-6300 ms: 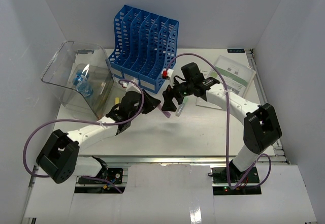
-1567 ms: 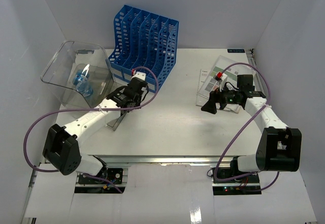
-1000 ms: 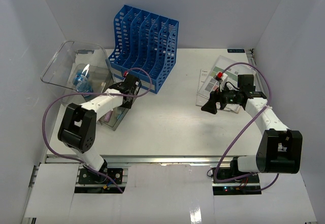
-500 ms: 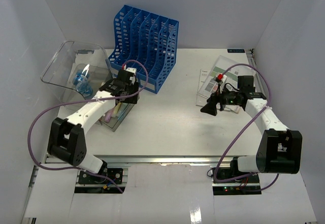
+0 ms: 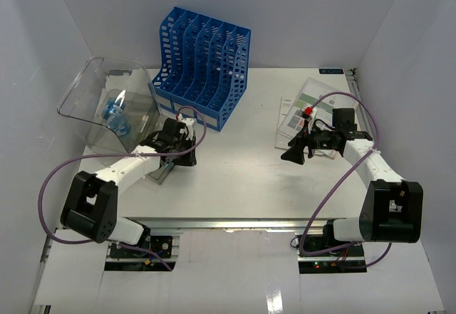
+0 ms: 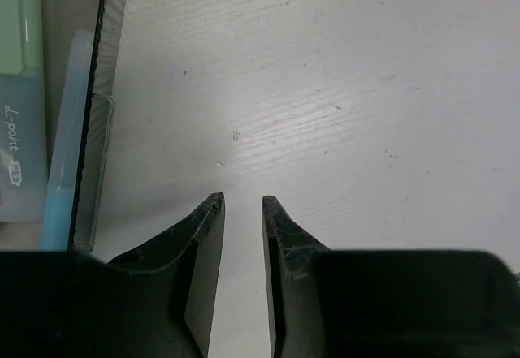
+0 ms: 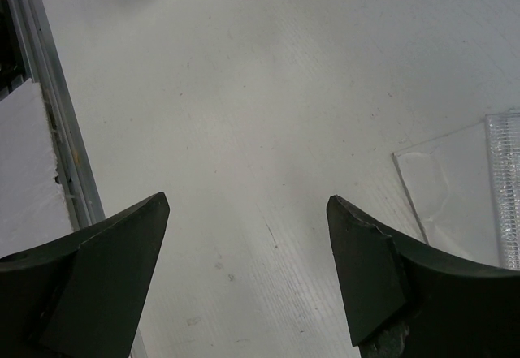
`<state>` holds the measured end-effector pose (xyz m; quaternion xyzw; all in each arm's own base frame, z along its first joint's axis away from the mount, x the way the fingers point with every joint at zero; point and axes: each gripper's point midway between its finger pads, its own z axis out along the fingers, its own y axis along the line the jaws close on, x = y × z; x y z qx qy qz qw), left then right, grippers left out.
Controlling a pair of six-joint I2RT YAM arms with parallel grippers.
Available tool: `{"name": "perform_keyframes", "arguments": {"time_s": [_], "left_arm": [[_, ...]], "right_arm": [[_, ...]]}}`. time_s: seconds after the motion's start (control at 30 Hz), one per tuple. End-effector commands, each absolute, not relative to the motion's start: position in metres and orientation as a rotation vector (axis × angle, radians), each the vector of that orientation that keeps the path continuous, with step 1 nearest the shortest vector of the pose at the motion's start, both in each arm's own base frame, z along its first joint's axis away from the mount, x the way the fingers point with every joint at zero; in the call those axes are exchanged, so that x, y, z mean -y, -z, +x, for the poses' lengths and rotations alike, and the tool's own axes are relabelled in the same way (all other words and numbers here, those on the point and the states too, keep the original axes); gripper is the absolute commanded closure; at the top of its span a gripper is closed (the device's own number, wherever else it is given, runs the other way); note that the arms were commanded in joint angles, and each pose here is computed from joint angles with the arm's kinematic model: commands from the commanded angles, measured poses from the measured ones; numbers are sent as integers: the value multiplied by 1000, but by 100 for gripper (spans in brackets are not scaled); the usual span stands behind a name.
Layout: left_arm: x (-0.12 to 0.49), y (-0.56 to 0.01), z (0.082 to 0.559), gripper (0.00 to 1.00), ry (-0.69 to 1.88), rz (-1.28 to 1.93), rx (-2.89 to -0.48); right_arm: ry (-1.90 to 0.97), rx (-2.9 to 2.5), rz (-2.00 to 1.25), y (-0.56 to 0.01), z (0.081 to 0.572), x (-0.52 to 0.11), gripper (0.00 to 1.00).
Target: Organize the desk
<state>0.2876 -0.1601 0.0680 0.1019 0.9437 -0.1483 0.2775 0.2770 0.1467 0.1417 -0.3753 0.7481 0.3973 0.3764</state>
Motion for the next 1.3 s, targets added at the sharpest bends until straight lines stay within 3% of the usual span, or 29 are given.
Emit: {"name": "perform_keyframes", "arguments": {"time_s": [0.0,0.5,0.8,1.07,1.27], "left_arm": [[149,-59,297,64,292,302,-2526],[104,-30,362,56,-230,390,-2482],[71,-36,379,40,-381,288,-2465],[52,-40,383,14,-424,211,-2462],[46,-43,388,7,-457,190,-2459]], "right_arm": [[-997,-1889,-959,-147,281,-146,17],[-987,-1883,-956,-152,283,-146,18],[-978,-1880,-958,-153,283,-146,17],[-969,-1885,-958,-152,284,-145,17],[-966,-1900,-953,-149,285,-144,15]]}}
